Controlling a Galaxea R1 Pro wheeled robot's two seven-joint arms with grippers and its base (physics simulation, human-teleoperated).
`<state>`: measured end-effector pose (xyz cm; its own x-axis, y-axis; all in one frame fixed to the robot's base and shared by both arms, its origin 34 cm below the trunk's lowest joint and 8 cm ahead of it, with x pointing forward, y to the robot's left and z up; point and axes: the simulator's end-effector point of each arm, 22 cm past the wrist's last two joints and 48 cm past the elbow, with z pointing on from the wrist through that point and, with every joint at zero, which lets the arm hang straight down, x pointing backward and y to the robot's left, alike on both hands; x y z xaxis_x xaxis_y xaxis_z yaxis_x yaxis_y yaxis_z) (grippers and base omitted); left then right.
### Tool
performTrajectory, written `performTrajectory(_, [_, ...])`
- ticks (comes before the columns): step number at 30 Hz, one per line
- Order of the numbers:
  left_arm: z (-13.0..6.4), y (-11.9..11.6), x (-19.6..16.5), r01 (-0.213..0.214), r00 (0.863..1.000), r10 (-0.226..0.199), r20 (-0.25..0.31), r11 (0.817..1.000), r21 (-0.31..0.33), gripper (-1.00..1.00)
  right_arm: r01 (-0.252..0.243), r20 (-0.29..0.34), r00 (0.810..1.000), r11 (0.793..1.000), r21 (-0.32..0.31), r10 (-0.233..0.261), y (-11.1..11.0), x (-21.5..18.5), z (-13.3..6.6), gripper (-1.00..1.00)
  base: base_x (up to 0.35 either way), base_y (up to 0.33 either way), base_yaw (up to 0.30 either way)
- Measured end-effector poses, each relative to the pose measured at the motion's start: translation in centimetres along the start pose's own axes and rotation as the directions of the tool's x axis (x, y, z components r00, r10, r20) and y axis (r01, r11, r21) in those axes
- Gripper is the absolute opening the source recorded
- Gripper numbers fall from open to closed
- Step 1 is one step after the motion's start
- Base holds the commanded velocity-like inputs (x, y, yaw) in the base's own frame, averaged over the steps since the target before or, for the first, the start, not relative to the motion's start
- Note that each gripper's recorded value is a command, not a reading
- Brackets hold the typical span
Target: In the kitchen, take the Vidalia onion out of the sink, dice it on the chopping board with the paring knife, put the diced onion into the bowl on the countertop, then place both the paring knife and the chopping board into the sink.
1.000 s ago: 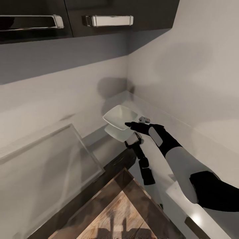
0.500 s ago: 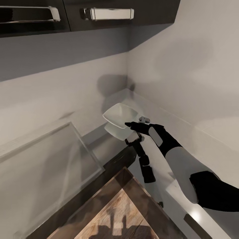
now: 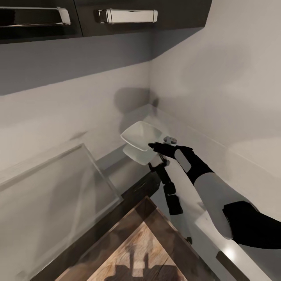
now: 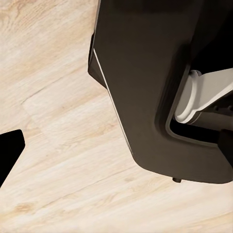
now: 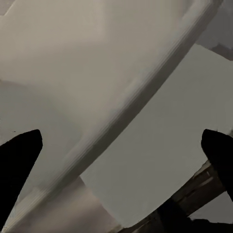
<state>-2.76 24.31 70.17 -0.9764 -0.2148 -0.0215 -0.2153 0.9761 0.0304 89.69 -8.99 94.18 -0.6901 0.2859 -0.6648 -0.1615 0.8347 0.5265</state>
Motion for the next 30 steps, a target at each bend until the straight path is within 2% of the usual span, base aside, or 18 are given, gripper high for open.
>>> performTrajectory(16, [0.0,0.0,-0.1,0.000,1.000,0.000,0.002,1.000,0.000,1.00,0.002,0.007,1.000,1.000,0.002,-0.002,-0.1,-0.1,-0.1,-1.00,0.000,0.000,0.000])
performTrajectory(30, [0.3,-0.2,-0.7,0.000,1.000,0.000,0.023,1.000,0.005,1.00,0.013,0.023,1.000,1.000,0.000,-0.013,0.6,-1.2,-0.8,-1.00,0.000,0.000,0.000])
